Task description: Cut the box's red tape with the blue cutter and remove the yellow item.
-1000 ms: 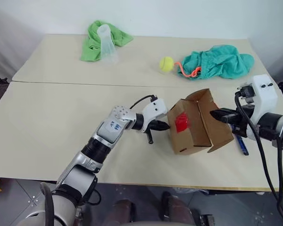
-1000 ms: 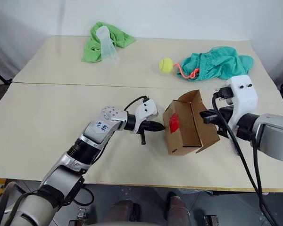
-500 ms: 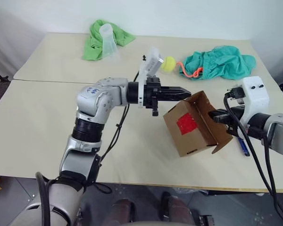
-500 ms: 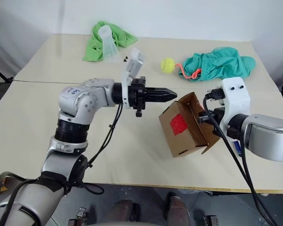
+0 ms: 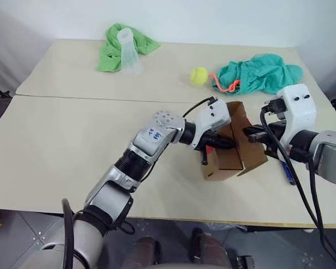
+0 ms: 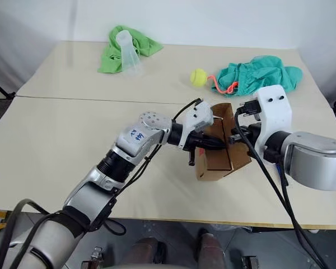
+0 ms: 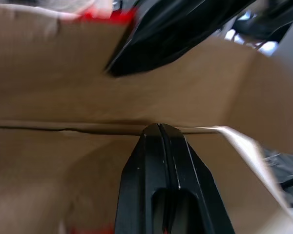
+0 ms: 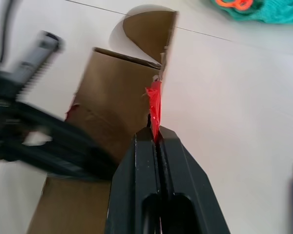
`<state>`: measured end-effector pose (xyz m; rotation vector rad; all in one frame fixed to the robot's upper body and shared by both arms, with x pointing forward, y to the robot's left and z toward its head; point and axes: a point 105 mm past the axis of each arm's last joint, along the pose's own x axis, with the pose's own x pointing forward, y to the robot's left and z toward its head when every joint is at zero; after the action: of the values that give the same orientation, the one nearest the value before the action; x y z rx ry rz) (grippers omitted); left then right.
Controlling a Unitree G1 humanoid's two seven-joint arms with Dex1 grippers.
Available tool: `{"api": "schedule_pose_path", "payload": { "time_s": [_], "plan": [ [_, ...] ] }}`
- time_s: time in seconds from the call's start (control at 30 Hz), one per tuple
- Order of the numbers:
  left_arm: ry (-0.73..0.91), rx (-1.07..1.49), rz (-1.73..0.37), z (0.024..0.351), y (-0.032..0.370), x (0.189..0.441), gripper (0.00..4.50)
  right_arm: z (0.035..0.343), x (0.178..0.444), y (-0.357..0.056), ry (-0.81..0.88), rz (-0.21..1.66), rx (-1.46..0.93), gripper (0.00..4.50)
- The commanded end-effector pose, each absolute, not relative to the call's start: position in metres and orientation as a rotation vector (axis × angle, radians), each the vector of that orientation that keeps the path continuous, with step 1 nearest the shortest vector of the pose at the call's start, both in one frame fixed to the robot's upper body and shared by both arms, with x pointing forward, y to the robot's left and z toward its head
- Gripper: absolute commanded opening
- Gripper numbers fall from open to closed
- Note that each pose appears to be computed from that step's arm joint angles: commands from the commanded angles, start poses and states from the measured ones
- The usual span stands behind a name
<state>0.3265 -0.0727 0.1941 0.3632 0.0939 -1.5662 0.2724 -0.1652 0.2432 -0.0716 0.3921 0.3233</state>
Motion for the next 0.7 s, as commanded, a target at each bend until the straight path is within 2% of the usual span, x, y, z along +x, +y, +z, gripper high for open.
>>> {"api": "schedule_pose_path", "payload": {
  "time_s": [0.03,0.2,0.43,0.7],
  "plan": [
    [0.028,0.512,-1.480,0.196,-0.075,0.342,0.00,0.258,0.265,-0.155,0.324,0.369,-0.106,0.01],
    [0.050,0.658,-1.450,0.182,-0.052,0.350,0.00,0.254,0.262,-0.164,0.345,0.341,-0.119,0.01],
    [0.125,0.710,-1.392,0.168,-0.020,0.355,0.00,0.225,0.260,-0.206,0.516,0.186,-0.140,0.01],
    [0.198,0.696,-1.341,0.152,0.000,0.350,0.00,0.211,0.260,-0.209,0.569,0.189,-0.110,0.01]
  ]
}}
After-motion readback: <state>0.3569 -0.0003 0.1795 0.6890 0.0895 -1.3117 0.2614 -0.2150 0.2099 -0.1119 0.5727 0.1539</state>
